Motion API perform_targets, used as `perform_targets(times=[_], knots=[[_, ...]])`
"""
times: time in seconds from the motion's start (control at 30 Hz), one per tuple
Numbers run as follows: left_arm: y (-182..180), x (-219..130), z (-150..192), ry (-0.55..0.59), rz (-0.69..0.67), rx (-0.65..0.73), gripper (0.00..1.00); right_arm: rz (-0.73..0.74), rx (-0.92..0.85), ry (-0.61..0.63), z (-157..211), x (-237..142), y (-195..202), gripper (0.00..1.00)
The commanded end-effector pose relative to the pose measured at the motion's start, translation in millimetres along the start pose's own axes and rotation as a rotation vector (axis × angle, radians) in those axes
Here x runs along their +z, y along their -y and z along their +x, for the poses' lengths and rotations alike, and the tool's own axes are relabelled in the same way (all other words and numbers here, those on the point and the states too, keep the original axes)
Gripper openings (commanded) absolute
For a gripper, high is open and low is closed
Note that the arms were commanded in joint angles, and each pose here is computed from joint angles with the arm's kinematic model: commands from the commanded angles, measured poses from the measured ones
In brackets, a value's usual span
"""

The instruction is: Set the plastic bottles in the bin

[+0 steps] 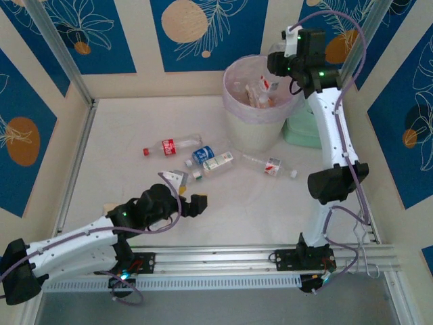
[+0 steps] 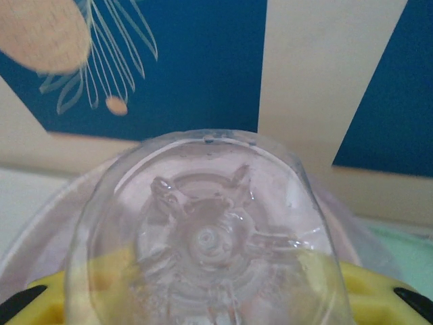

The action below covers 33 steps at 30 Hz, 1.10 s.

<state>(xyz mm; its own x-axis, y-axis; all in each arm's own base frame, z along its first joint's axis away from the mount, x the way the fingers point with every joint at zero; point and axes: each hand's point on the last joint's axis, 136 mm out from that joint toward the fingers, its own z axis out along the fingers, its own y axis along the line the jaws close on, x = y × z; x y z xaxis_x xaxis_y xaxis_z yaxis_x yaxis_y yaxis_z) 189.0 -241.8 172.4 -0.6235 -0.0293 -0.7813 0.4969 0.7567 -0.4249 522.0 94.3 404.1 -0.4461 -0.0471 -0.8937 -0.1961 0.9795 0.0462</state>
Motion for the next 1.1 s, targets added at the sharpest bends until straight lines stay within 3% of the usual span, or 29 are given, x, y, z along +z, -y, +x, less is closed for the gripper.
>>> perform_targets(times=[0.0,0.37,0.67,0.8,1.07], knots=[[-11,-3,6,-0.014,-0.041,-0.008,0.97,-0.006,-0.01,-0.099,27,2,-6,0.0],[-11,3,8,-0.026,-0.044,0.0,0.97,-0.043,0.03,-0.361,132,57,-21,0.0],[-12,9,12,-0.043,-0.05,-0.001,0.98,-0.051,0.048,-0.517,193,85,-32,0.0],[-14,9,13,-0.047,-0.059,0.0,0.98,-0.042,0.034,-0.439,158,69,-33,0.0],[-13,17,11,-0.05,-0.059,0.003,0.98,-0.034,-0.013,-0.106,22,-22,-29,0.0]])
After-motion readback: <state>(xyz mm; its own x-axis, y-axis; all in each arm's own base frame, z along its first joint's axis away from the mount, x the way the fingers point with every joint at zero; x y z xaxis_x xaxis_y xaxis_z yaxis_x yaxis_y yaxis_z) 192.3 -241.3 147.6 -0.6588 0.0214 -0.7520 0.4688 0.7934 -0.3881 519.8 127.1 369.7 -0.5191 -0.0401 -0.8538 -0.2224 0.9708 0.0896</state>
